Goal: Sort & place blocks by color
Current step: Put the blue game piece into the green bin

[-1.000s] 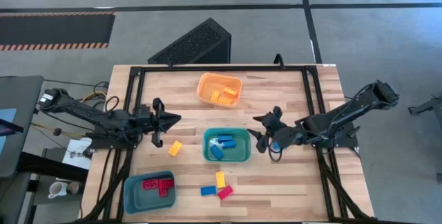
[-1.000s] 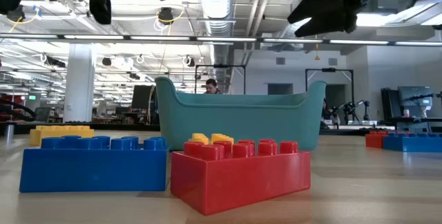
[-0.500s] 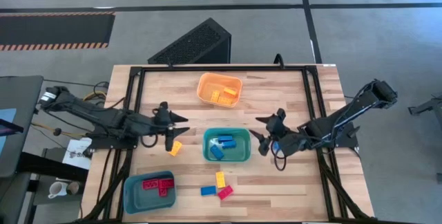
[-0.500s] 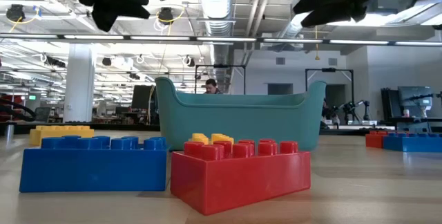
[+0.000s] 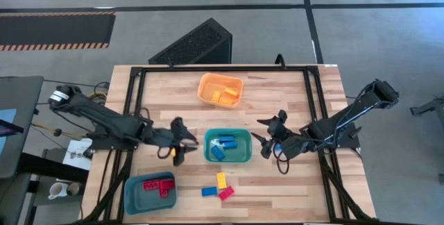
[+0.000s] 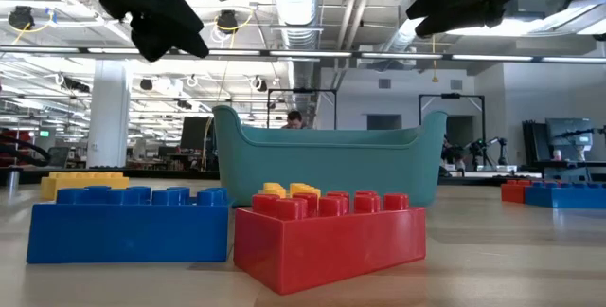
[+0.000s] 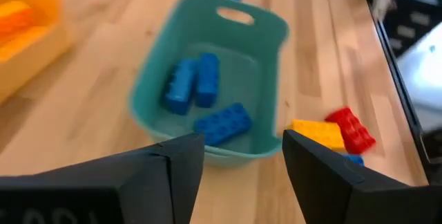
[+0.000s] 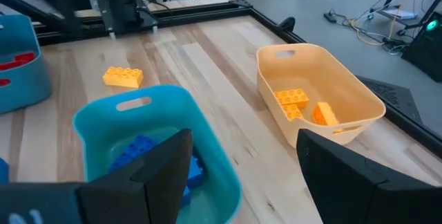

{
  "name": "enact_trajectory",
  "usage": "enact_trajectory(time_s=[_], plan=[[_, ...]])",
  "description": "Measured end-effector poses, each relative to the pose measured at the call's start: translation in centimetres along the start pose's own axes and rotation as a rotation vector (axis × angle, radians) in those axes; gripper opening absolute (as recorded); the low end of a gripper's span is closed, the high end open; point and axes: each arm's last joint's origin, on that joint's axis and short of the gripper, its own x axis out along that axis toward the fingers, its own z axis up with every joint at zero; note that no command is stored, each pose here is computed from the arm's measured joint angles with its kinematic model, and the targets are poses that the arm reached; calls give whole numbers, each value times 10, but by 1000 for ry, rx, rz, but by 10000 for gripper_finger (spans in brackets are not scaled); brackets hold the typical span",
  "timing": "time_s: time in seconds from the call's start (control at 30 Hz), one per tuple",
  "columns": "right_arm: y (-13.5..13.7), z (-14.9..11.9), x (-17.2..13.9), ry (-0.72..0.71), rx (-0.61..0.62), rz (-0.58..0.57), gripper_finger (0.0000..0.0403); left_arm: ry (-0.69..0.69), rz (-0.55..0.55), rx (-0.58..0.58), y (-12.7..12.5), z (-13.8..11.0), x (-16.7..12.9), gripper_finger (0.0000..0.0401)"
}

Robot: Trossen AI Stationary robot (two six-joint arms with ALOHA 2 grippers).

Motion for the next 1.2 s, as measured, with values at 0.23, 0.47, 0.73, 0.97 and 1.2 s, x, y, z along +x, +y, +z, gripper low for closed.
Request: enact_trajectory(time_s=[0.23, 0.47, 0.73, 0.97, 1.2], plan=[[0, 0, 0, 1, -3, 0, 281, 109, 2, 106, -24, 3, 27, 183], [0, -1, 0, 4, -5, -3, 281, 194, -105, 189, -60, -2, 47, 183], [-1, 0, 0, 4, -4, -4, 281, 290, -112, 241, -107, -16, 75, 218], [1, 0, -1, 1, 12, 14, 281, 320, -91, 224, -131, -22, 93, 311], [5, 0, -5, -9, 24, 45, 281, 409, -80, 134, -133, -41, 110, 371]])
